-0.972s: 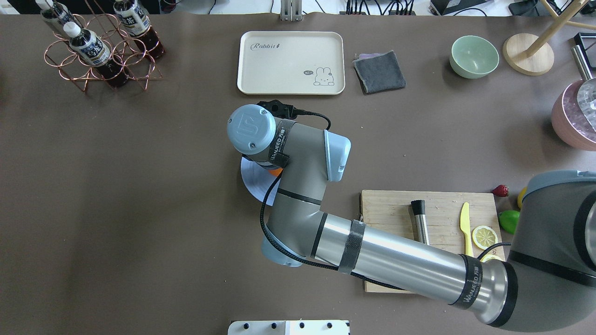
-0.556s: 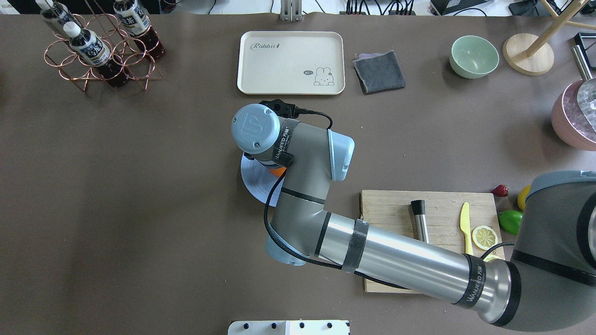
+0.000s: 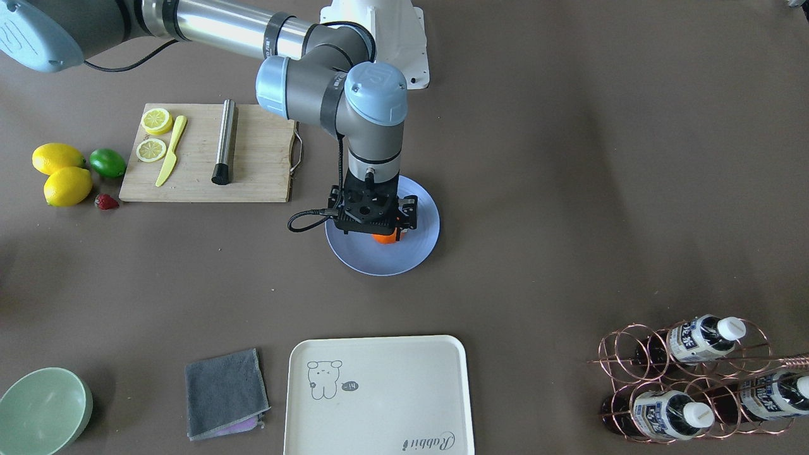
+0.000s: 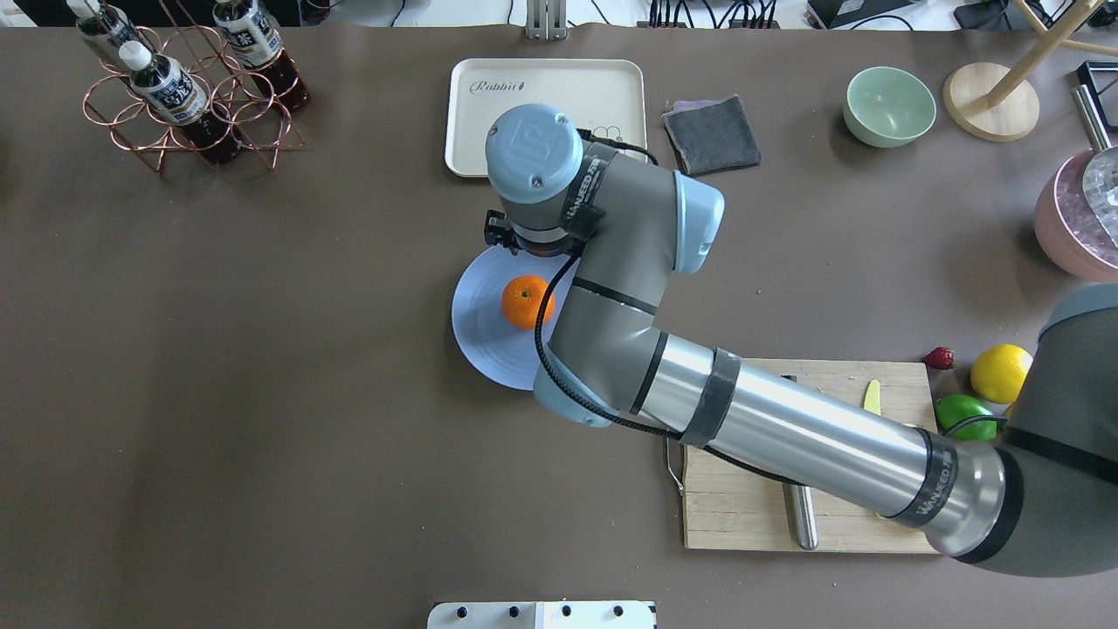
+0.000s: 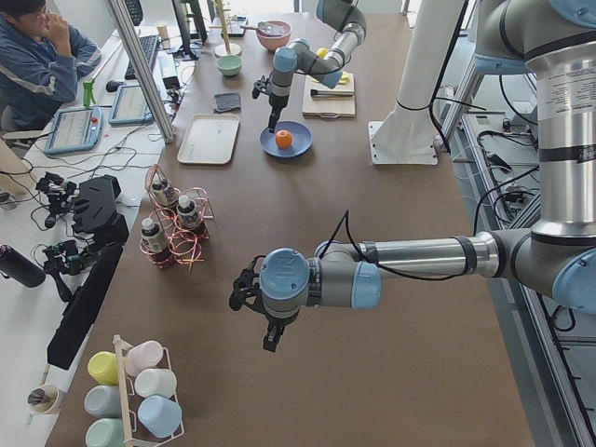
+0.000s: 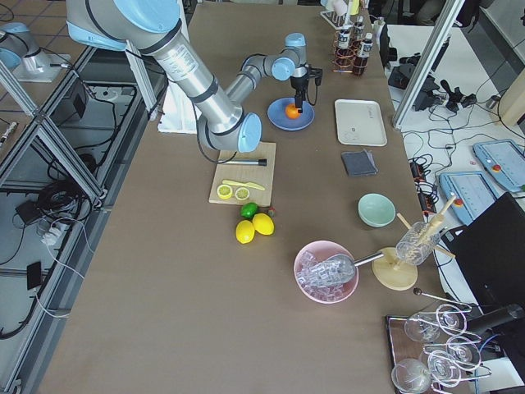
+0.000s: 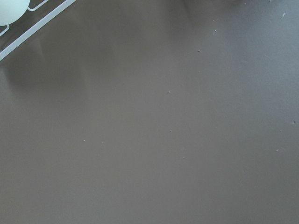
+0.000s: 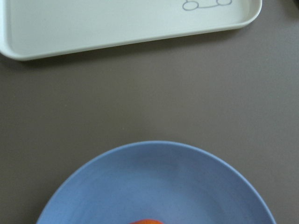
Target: Pick orange to plate
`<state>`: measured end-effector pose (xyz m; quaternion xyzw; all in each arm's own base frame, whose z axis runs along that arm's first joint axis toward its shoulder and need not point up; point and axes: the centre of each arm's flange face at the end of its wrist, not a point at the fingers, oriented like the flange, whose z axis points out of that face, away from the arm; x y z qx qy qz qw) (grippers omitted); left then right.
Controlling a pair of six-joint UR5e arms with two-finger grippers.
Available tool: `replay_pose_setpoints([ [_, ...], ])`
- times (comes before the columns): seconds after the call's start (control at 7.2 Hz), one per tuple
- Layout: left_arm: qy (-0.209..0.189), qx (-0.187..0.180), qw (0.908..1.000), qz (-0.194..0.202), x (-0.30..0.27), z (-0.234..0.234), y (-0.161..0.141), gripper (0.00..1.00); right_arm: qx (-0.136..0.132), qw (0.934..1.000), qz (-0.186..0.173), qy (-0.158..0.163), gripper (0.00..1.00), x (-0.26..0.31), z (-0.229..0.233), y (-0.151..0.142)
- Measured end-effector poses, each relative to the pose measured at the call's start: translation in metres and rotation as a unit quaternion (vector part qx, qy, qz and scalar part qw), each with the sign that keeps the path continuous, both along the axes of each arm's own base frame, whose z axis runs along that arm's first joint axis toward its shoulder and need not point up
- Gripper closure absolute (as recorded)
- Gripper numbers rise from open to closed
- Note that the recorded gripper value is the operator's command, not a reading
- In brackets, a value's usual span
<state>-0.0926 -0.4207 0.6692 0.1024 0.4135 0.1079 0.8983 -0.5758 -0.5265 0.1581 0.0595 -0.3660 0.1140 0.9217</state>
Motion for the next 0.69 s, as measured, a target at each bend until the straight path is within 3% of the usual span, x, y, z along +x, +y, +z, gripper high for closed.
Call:
replay_pose_setpoints([
  [0.42, -0.002, -0.027, 0.9996, 0.0, 0.002, 0.008, 0.0, 0.02, 0.027, 0.9977, -0.057, 0.024, 0.0, 0.162, 0.062, -0.061],
  [0.69, -0.008, -0.083, 0.9965, 0.003, 0.003, 0.002, -0.013, 0.02, 0.056, 0.9927, -0.097, 0.043, 0.0, 0.269, 0.129, -0.069],
])
